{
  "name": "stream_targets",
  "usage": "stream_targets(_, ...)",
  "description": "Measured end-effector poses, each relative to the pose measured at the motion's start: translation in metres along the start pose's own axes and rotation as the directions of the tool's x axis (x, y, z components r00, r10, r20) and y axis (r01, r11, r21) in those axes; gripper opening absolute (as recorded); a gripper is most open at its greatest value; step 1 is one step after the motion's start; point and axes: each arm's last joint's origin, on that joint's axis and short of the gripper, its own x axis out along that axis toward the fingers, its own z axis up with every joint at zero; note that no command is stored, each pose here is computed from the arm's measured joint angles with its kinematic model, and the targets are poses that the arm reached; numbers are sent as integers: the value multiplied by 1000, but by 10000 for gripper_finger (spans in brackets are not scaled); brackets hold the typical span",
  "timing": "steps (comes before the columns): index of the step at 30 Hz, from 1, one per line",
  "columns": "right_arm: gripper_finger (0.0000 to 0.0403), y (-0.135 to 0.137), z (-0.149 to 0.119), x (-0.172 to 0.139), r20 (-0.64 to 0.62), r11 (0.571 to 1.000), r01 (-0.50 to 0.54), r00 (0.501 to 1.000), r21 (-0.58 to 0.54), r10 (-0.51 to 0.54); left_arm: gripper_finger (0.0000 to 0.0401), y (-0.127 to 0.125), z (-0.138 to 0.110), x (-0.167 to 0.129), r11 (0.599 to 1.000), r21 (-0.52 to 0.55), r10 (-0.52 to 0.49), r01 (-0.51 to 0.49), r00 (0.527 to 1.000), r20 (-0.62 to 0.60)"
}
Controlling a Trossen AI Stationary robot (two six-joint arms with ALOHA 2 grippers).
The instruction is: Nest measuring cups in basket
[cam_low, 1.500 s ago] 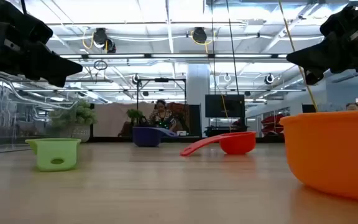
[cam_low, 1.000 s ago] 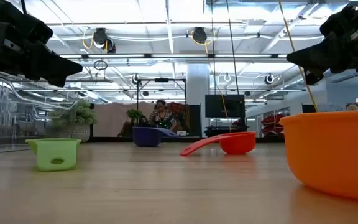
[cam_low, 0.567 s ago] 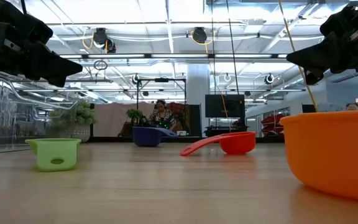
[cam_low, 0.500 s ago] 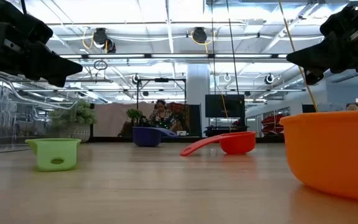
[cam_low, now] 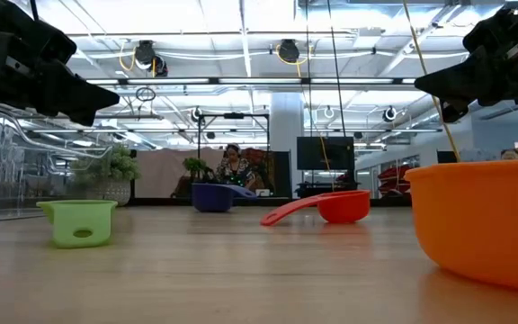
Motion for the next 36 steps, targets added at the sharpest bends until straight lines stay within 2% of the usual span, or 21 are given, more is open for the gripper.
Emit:
stream_targets(30,0,0,0,0,2,1000,0,1000,0,0,26,0,0,0,1000,0,0,0,1000,0)
stream_targets(36,0,1,9,0,95,999,-17,995,39,13,26,0,1,0,1000,-14,0,0,1000,13)
